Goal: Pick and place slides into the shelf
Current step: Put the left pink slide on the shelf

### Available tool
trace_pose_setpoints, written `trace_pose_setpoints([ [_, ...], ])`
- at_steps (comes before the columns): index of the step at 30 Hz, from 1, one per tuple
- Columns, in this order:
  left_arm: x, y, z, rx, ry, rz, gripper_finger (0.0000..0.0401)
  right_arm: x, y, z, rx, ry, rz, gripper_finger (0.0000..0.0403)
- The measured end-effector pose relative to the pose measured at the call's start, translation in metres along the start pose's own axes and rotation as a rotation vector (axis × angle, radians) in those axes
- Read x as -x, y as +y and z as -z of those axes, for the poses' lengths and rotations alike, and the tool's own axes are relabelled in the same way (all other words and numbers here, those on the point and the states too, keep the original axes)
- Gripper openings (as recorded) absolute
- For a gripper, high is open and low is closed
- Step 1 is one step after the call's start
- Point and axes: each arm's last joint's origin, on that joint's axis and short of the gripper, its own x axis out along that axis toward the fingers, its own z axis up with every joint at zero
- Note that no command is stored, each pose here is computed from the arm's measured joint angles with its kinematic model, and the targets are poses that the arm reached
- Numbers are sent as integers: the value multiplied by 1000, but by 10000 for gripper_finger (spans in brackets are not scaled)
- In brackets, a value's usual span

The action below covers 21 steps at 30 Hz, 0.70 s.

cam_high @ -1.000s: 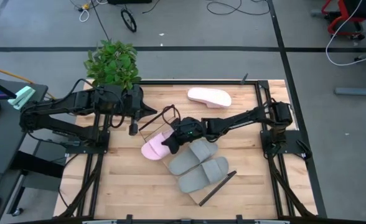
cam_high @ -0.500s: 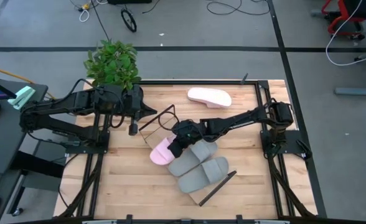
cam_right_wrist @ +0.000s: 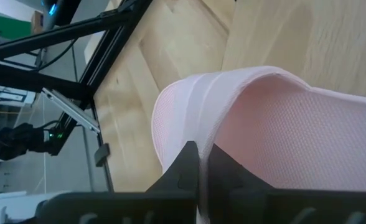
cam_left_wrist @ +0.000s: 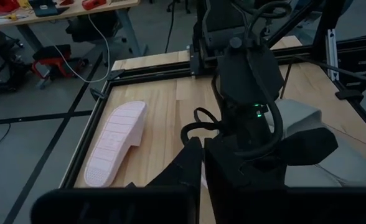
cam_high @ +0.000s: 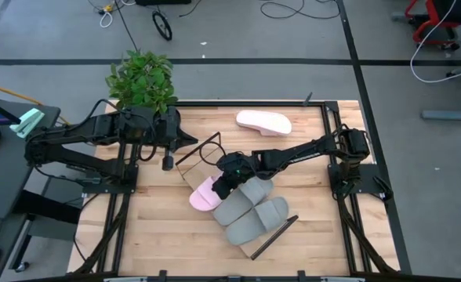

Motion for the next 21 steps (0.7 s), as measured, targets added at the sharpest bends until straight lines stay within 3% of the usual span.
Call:
trace_pose_setpoints([
  [11,0,0,0,-3,0,0,10,0,-1,1,-10,12,2,9],
  [21,0,0,0,-2,0,0,24,0,0,2,-28,51,-19,11],
])
